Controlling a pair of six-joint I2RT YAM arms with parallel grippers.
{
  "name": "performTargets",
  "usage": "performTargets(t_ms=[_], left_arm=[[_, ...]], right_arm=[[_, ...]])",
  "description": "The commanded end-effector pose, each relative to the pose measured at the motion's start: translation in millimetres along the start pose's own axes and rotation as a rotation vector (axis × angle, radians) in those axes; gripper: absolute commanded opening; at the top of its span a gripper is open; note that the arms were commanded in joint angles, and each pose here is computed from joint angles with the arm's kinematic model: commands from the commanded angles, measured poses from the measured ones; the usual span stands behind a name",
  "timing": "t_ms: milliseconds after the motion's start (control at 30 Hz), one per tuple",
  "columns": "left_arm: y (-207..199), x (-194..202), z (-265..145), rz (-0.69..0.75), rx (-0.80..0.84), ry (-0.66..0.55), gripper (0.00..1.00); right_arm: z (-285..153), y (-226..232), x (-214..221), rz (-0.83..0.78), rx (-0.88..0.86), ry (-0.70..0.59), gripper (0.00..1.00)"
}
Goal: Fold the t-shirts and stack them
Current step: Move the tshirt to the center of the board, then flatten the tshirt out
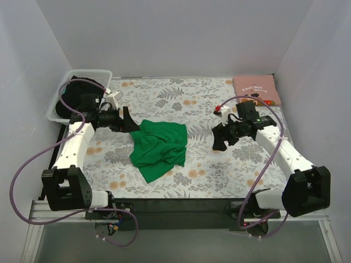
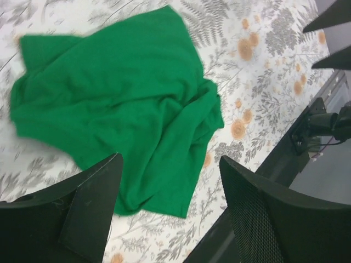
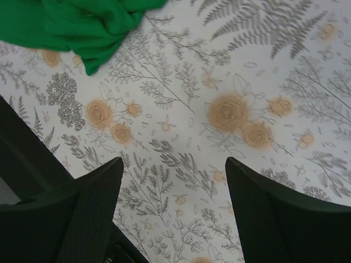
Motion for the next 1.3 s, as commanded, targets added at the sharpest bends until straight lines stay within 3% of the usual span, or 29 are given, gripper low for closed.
performTargets(t_ms=[0,167,233,400,467,567,733,833,1267], left_arm=[[17.9,8.6,-30.5,-0.172,0.011,-0.068,0.70],[42.4,9.7,-57.1,-0.336,0.015,-0.131,0.75],[49.0,9.1,-67.2,-0.369,-0.015,-0.165,0.77],[71.5,0.8,-101.9,-0.423,-0.063,-0.239,0.77],[78.5,-5.7,-121.6,-0.439,-0.067,-0.283,0.77],[82.7,-9.6,-138.8,-0.434,-0.076,-0.313,0.78],[83.5,-4.2,-143.8,-0.437,-0.092,-0.316,0.78],[83.2,-0.5,-143.3,-0.436,-0.098,-0.315,0.78],[81.3,6.8,-141.7,-0.423,-0.109,-0.312,0.78]], right_arm=[[17.0,16.8,-36.2,-0.201,0.004,-0.002,0.80],[56.2,74.3,-98.3,-0.486,0.007,-0.001,0.77],[78.7,105.5,-120.6,-0.571,-0.034,0.005,0.70],[137.6,169.3,-130.9,-0.721,-0.122,0.091,0.62],[162.0,184.6,-128.9,-0.745,-0.147,0.133,0.61],[173.9,218.6,-150.2,-0.795,-0.183,0.086,0.60],[212.3,259.0,-162.3,-0.827,-0.249,0.073,0.53],[231.6,268.0,-157.7,-0.830,-0.262,0.094,0.49],[282.7,264.0,-129.6,-0.798,-0.269,0.190,0.49]])
Point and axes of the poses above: each gripper's point midway between its finger pads, its own z axis out along the fingers, its own y axis along the line the jaws close on, x = y × z, the point moved 7 cm from there along -z, back along the fingers, and after that the axes turned 10 degrees about -z, right-handed, at the moved point
